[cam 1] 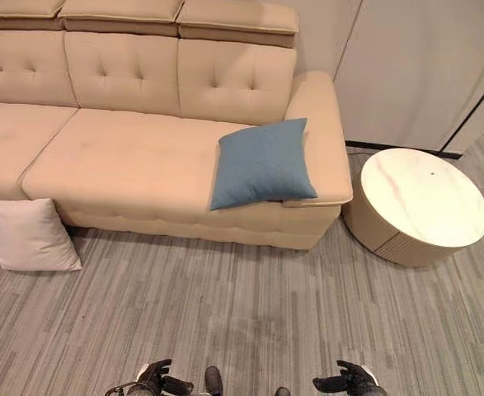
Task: Pick up all the scattered cushions and arrange them neatly on the sofa.
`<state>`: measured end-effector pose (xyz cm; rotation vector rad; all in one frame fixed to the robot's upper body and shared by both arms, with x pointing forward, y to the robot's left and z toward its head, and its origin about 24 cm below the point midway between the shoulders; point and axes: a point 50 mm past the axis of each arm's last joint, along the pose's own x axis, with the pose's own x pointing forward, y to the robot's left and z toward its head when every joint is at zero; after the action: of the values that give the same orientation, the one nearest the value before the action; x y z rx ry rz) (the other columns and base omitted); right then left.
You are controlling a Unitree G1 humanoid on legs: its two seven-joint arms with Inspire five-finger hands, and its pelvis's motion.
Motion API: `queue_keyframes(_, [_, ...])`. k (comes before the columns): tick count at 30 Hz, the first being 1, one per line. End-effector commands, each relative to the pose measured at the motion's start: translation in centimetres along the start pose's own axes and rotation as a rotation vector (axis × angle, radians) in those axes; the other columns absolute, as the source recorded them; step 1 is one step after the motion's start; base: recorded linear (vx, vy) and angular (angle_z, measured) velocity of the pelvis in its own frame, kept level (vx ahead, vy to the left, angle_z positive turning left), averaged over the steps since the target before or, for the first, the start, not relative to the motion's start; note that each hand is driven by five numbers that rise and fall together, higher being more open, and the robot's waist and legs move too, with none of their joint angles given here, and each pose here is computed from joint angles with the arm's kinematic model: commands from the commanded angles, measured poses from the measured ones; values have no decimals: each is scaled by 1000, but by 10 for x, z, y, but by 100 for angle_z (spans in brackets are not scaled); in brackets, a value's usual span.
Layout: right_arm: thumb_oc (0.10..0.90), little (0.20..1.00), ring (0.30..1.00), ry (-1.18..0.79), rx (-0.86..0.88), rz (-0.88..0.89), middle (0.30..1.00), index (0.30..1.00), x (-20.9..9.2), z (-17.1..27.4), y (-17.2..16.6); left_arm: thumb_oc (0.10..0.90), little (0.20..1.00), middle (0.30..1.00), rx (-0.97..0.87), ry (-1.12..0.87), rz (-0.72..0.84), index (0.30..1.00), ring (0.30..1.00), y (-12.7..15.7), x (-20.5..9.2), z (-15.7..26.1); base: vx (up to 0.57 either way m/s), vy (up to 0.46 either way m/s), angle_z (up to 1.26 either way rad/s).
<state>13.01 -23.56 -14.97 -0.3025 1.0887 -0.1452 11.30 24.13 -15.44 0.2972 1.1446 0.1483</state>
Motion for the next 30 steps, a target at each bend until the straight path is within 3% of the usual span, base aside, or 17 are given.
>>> queue_keyframes(1, [800,900,900,-42,-58,-30,900,900,0,6,-10,800,900,900,-45,-7,71,900,900,16,0,-1,197,102,28])
queue_keyframes(18, [800,900,900,47,-27,-35,900,900,-3,-21,-17,800,900,900,3,-131,-30,900,900,-9,2,34,163,-62,34])
queue_keyframes(30, [800,900,900,91,-20,-34,900,900,-7,-35,-13,800,900,900,36,-50,-32,900,900,-10,0,11,239,88,3])
